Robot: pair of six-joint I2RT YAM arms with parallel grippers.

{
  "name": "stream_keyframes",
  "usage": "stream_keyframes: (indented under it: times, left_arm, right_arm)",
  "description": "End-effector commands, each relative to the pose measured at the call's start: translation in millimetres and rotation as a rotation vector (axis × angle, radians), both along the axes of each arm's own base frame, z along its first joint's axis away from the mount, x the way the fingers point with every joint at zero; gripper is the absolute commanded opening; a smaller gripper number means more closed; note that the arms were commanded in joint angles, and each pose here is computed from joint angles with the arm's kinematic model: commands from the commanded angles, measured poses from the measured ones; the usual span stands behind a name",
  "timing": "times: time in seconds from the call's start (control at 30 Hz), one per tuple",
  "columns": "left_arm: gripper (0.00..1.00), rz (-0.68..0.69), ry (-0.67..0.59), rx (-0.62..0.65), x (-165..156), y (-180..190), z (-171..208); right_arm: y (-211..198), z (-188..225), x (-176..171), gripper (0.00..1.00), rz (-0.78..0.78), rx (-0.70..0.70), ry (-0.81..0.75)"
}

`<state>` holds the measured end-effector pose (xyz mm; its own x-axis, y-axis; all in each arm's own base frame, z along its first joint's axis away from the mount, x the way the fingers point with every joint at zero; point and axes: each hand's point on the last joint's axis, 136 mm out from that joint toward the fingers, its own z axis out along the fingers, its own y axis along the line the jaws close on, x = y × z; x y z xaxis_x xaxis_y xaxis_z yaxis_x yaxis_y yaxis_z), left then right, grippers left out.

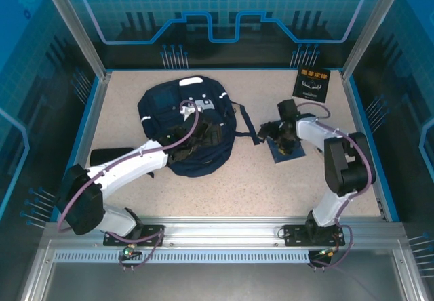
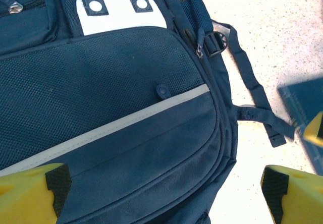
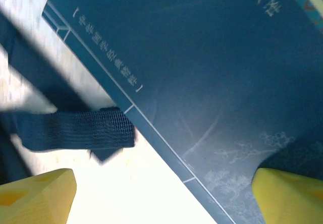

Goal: Pack the student bag

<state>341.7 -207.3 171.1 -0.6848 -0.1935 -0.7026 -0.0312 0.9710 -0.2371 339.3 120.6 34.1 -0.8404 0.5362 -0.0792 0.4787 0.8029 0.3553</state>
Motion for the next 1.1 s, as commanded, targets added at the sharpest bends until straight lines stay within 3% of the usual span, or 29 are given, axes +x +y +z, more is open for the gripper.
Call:
stream_keyframes:
  times: [0.0,0.07,0.17,0.47,0.77,1.07]
  left_arm:
    - [0.99,0.001,0.013,0.003,3.6,-0.6,3.9]
    - [0.99,0.002,0.032,-0.016,1.7,-3.0,-1.5]
    - [0.99,-0.015,0.058,-0.059,-1.1,-10.7,-8.1]
    - [0.99,-0.147,0.137,-0.154,-5.1,-48.1,-7.6]
    - [0.92,-0.228,0.218,-0.264,-19.4,-97.0,-18.2]
    - [0.77,-0.237,0.324,-0.331,-30.4,-135.5,-37.9]
  right_arm:
    - [39.1,-21.1,-60.6,0.92,-0.075,0.059,0.159]
    - [48.7,-27.9,-84.7,0.92,-0.073,0.053,0.192]
    - [62.2,-19.1,-88.2,0.91,-0.031,0.078,0.172]
    - [17.7,58.1,-30.0,0.93,0.239,-0.145,-0.086]
    - [-25.7,27.0,4.7,0.89,0.395,-0.143,-0.004]
    - [-32.3,-8.3,-14.6,0.66,0.375,-0.149,0.117]
